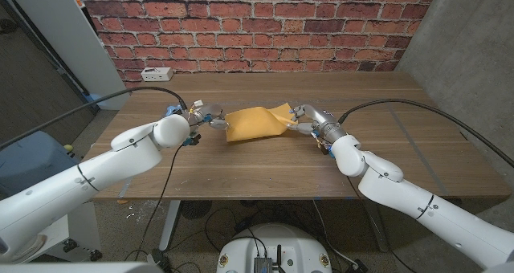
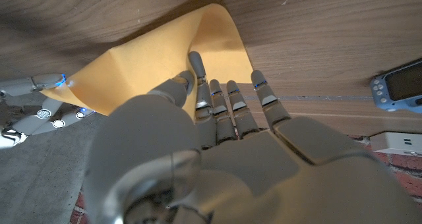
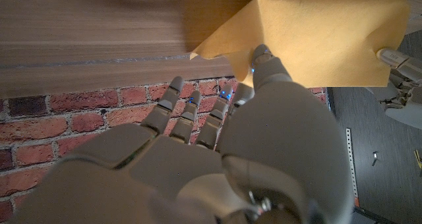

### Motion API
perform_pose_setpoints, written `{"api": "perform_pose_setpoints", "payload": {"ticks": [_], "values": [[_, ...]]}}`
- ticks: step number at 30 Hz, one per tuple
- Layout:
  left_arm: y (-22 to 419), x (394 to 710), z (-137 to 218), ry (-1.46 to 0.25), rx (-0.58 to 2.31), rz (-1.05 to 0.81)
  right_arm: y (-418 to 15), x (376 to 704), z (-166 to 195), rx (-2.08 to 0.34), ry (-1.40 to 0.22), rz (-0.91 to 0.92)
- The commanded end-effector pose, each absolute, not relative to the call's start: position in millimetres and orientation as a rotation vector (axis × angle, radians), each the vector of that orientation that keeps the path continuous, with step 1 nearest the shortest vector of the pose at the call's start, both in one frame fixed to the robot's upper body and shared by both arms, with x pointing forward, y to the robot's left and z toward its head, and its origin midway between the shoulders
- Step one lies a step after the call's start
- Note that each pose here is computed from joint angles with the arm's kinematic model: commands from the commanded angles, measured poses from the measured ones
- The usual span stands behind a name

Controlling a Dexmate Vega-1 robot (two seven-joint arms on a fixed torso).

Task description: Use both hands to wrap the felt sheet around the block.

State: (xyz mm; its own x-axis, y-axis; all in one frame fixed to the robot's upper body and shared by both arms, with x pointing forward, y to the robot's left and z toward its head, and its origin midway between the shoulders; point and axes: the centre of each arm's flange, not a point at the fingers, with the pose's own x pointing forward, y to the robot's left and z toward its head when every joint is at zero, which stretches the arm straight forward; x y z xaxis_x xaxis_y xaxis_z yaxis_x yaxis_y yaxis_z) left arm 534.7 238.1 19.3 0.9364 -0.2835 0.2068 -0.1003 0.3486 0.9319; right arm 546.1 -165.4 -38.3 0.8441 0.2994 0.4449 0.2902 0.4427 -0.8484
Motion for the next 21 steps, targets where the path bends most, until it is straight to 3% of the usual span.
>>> {"api": "perform_pose_setpoints", "payload": {"ticks": [1,21], "values": [[226,509,19,-0.41,1.306,-0.089,-180,529,-53,-1.129,-0.525,0.019],[203,486,13,-0.44,1.356,-0.185,-206,482,-57,-1.15,-0.38,0.021]]}}
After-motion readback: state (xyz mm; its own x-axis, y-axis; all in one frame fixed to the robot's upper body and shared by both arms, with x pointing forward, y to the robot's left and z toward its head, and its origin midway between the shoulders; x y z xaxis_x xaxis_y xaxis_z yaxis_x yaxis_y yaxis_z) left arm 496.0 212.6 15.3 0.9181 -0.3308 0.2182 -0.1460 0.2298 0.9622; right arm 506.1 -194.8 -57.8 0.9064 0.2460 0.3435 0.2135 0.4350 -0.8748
